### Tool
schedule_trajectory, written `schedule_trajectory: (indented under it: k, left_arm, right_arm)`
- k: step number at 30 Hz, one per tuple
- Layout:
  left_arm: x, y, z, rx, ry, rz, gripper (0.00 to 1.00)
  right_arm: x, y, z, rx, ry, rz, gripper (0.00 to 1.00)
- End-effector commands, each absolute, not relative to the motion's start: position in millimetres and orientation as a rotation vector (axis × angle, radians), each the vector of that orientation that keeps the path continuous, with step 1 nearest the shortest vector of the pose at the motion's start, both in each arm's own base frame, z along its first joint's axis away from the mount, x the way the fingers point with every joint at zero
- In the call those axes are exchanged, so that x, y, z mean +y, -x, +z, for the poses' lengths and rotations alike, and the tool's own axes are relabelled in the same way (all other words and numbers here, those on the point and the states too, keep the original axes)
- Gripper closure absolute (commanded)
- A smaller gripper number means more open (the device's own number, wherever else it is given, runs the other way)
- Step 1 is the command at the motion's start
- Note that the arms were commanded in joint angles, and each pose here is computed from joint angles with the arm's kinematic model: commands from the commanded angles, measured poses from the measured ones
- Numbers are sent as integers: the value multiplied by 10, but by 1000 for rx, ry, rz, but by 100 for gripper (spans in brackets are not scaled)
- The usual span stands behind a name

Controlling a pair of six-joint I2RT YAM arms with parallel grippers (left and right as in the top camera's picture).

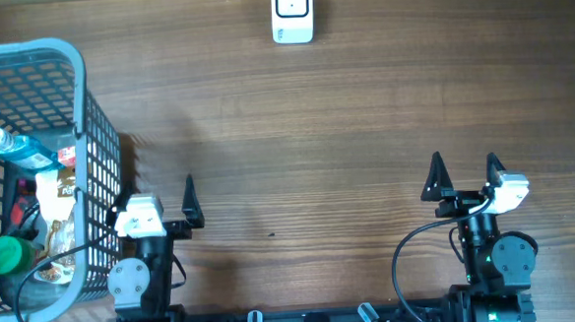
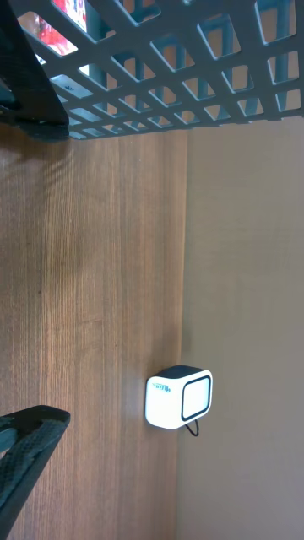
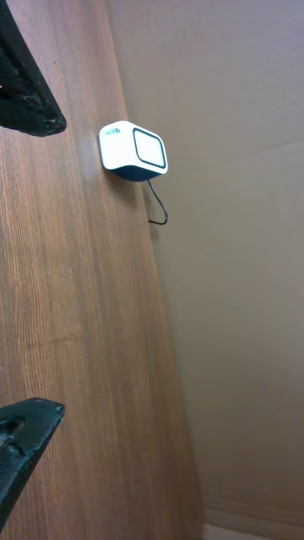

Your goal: Scan the item barcode

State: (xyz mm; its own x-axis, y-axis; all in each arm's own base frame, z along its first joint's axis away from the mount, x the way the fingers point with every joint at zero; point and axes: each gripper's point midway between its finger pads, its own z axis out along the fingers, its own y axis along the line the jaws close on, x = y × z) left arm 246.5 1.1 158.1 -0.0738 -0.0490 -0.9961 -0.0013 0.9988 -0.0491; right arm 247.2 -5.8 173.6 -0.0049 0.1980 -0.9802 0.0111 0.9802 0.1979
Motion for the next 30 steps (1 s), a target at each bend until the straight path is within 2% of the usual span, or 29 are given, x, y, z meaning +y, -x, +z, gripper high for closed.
schedule_trajectory:
  k: [1, 8, 19, 30]
  left_arm:
    - [-57, -2463, 1567, 1646, 12, -79, 0]
    - [-349, -2428, 1624, 1622, -114, -225, 0]
    - [-322, -2435, 1659, 1619, 51, -356, 0]
    - [-630, -2320, 2047, 1575, -105, -504, 0]
  right_arm:
    - [-40, -2469, 1749, 1566, -144, 145, 0]
    - [-39, -2469, 1749, 1566, -144, 145, 0]
    - [-39, -2469, 1749, 1566, -144, 145, 0]
    - [-39, -2469, 1749, 1566, -144, 145, 0]
